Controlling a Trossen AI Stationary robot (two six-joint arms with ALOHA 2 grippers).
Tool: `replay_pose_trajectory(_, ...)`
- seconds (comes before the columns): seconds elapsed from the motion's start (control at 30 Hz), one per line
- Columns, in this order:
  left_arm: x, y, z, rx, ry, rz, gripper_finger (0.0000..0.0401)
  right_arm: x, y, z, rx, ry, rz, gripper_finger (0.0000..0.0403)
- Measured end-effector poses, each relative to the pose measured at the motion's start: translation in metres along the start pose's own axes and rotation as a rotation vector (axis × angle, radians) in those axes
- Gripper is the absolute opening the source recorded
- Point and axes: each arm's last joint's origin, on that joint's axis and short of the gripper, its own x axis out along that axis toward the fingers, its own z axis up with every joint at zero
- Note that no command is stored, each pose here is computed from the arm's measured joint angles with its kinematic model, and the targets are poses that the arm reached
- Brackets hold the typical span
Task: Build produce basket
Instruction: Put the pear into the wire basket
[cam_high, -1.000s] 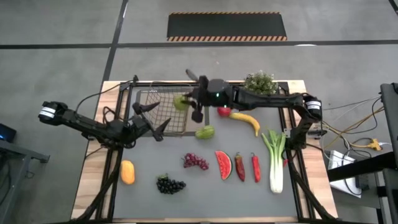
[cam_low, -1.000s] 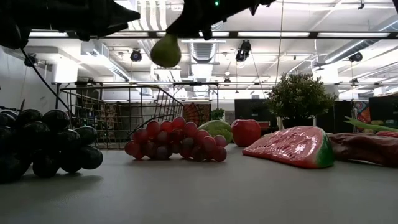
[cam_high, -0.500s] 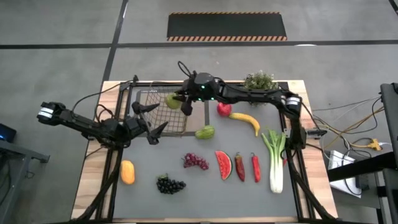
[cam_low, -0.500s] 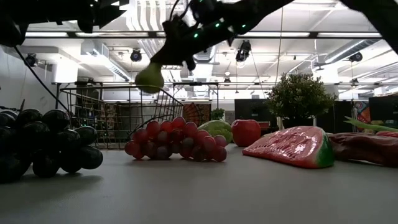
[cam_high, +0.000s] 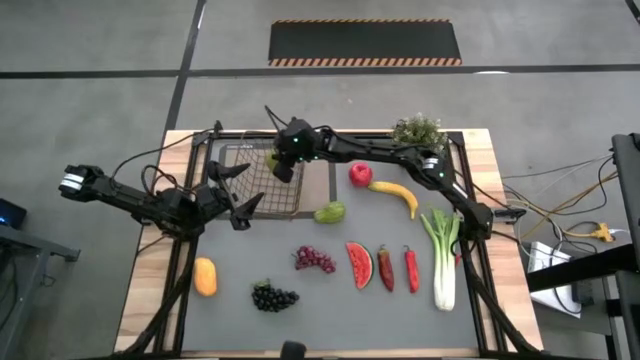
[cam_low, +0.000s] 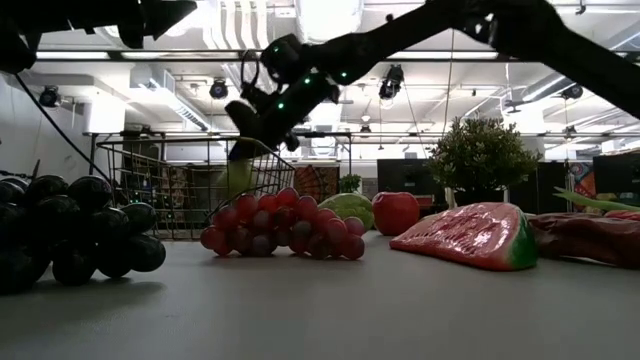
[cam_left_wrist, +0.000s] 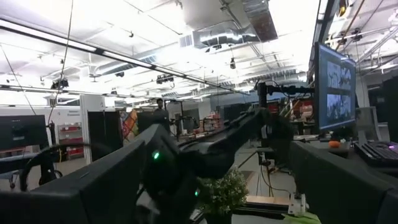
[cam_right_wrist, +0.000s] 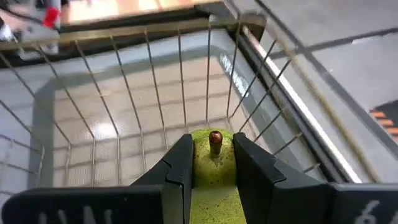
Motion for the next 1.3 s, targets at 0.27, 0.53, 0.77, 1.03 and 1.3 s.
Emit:
replay_pose_trajectory(0.27, -0.001, 0.000, -0.001, 0.002, 0.003, -0.001, 0.0377, 0.016, -0.004, -0.009, -0.001, 0.057, -0.074, 0.0075)
replay_pose_trajectory(0.53, -0.001, 0.001, -0.001, -0.001, -0.001, 0.001, 0.0378, 0.017, -0.004, -0.011, -0.001, 0.071, -0.073, 0.0097)
replay_pose_trajectory(0.77, -0.001, 0.001, -0.001, -0.001, -0.002, 0.001, 0.0377, 0.017, -0.004, -0.013, 0.011, 0.085, -0.072, 0.0116)
replay_pose_trajectory(1.03, -0.001, 0.001, -0.001, 0.001, -0.001, 0.001, 0.0377, 0.017, -0.004, -0.014, 0.006, 0.098, -0.071, 0.0180)
replay_pose_trajectory(1.3, -0.001, -0.001, -0.002, 0.004, 0.002, -0.009, 0.0377, -0.004, -0.004, 0.002, -0.021, 0.096, -0.068, 0.0226)
